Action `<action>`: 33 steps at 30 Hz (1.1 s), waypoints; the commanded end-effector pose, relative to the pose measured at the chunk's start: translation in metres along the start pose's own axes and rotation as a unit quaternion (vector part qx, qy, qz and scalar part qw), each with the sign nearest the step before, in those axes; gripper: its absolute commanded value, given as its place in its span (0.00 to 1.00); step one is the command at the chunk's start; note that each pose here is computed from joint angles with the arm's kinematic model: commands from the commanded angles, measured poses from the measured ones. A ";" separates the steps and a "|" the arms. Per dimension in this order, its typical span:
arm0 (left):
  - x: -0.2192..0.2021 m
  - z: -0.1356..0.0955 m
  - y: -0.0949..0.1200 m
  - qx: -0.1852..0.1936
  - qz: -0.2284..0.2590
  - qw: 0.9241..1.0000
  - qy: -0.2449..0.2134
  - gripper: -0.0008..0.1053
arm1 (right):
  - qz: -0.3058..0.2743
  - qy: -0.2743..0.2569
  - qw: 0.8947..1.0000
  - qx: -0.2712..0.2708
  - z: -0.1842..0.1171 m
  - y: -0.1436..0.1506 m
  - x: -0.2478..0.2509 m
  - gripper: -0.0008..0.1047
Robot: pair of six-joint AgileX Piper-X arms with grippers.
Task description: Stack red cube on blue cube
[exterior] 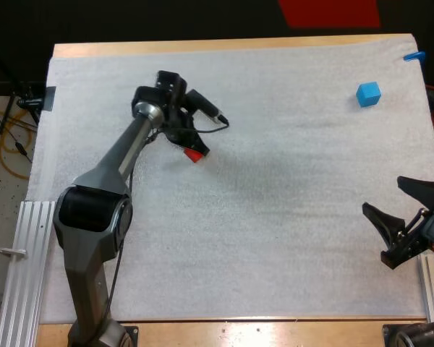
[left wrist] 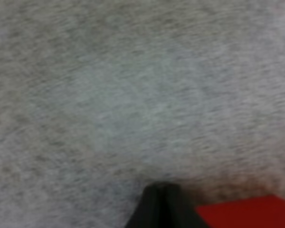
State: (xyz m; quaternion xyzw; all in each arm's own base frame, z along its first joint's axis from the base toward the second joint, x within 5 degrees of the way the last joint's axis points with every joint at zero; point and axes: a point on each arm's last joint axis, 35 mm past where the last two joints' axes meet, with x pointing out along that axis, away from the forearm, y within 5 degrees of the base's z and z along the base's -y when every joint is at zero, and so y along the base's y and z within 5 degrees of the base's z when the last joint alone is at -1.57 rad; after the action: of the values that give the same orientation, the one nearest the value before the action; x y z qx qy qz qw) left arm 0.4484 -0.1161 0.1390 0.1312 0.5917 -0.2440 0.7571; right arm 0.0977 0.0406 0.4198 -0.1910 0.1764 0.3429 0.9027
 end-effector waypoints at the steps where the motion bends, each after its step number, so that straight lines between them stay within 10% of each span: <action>1: -0.002 0.000 -0.011 -0.001 -0.013 1.000 0.015 0.01 | -0.004 -0.009 1.000 -0.011 0.004 -0.001 -0.002 0.63; 14: -0.005 -0.007 -0.058 0.036 -0.042 0.994 0.091 0.01 | -0.004 -0.009 1.000 -0.011 0.004 -0.001 -0.002 0.63; 25: -0.028 0.000 -0.083 0.055 -0.071 0.994 0.059 0.01 | -0.004 -0.009 1.000 -0.011 0.004 -0.001 -0.002 0.63; 33: -0.077 0.008 -0.065 0.048 -0.007 0.999 -0.010 0.01 | -0.004 -0.009 1.000 -0.011 0.004 -0.001 -0.002 0.63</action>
State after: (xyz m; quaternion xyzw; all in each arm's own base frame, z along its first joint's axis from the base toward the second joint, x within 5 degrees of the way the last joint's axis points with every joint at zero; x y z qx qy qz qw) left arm 0.4070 -0.1646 0.2033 0.1575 0.5900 -0.2943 0.7352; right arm 0.0977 0.0406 0.4198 -0.1910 0.1764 0.3429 0.9027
